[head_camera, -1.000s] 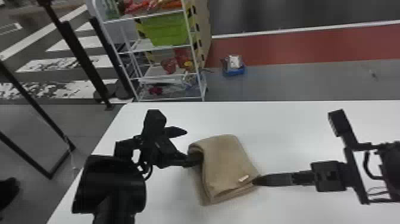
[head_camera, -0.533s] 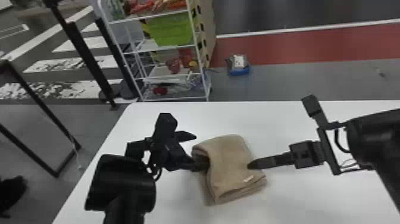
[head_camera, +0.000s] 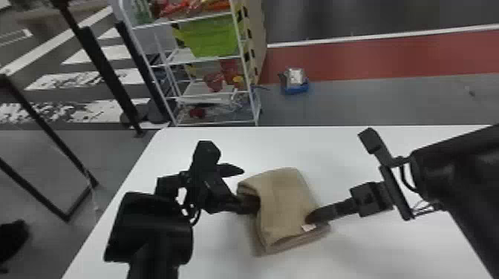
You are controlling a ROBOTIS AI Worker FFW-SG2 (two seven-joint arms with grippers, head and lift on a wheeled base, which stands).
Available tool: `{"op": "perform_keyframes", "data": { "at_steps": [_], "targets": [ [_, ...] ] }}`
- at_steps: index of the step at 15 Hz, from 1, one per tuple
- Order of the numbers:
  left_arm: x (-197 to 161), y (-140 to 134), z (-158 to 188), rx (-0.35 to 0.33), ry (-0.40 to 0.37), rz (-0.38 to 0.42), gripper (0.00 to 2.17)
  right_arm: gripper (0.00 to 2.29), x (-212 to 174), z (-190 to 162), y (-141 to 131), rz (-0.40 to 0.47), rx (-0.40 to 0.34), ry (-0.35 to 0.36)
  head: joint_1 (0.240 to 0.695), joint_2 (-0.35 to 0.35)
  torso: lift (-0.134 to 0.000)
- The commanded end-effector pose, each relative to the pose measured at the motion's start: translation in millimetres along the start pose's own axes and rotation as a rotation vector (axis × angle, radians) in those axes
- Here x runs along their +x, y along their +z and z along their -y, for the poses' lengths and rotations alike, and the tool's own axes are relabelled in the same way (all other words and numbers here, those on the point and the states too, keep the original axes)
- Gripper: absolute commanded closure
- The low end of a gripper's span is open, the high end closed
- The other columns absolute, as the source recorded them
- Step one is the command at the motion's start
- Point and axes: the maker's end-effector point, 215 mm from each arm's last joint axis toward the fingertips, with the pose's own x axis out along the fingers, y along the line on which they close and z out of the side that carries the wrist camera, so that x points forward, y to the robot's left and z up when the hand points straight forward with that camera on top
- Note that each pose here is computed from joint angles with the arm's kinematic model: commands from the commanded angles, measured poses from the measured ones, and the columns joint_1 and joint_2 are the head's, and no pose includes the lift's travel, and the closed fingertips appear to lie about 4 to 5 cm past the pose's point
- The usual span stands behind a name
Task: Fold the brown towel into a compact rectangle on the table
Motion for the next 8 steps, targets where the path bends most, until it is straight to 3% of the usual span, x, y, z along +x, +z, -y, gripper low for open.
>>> {"op": "perform_keyframes", "data": {
  "at_steps": [1, 3, 8],
  "targets": [
    [1.6, 0.1, 2.6, -0.001, -0.006, 0.0, 0.08, 2.26, 4.0, 1.7, -3.9, -0.012, -0.002, -0.003, 0.695, 0.279, -0.124],
    [1.6, -3.1, 3.2, 0.003, -0.014, -0.014, 0.08, 2.26, 6.6, 1.4, -5.8, -0.023, -0.011, -0.008, 0.695, 0.28, -0.124],
    [-3.8, -7.5, 4.7, 0.112, -0.096, -0.104, 0.08, 2.26, 8.5, 3.7, -9.1, -0.036, -0.015, -0.022, 0.695, 0.281, -0.124]
  ]
}}
